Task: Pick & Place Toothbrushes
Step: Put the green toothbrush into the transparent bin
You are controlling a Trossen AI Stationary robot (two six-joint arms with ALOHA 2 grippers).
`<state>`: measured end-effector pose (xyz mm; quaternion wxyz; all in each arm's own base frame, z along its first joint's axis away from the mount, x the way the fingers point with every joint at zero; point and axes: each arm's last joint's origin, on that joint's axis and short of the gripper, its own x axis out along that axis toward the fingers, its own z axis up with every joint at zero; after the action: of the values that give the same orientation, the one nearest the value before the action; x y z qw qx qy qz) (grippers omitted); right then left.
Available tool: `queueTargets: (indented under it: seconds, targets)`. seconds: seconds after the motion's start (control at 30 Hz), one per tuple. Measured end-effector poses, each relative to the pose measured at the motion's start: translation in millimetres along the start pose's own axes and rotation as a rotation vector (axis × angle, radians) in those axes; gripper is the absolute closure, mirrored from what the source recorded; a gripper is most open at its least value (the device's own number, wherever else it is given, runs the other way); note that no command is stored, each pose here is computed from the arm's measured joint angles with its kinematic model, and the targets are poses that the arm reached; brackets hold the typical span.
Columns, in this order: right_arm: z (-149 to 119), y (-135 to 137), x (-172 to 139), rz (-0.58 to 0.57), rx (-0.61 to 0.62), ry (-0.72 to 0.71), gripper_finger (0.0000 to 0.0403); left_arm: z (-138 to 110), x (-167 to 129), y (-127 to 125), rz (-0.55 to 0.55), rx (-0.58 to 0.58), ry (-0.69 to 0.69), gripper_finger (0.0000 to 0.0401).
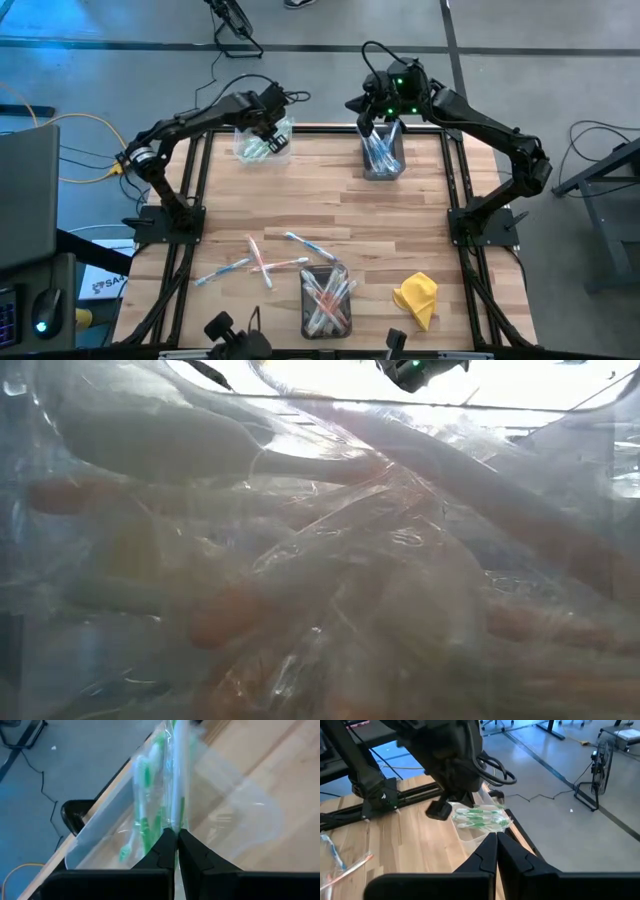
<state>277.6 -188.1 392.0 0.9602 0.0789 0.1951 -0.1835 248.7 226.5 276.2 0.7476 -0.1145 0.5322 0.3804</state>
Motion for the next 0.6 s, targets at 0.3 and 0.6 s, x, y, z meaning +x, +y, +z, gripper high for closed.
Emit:
queueTargets:
  seconds: [0.3, 0.6]
  targets:
    - [1.7, 0.0, 0.0, 0.000, -0.010, -0.017, 0.0400, -12.7, 27.4, 24.4, 0.010, -0.071, 0.006, 0.0400]
    - [1.8, 0.0, 0.0, -0.001, -0.010, -0.018, 0.0401, -15.4, 34.8, 35.5, 0.003, -0.081, -0.011, 0.0400]
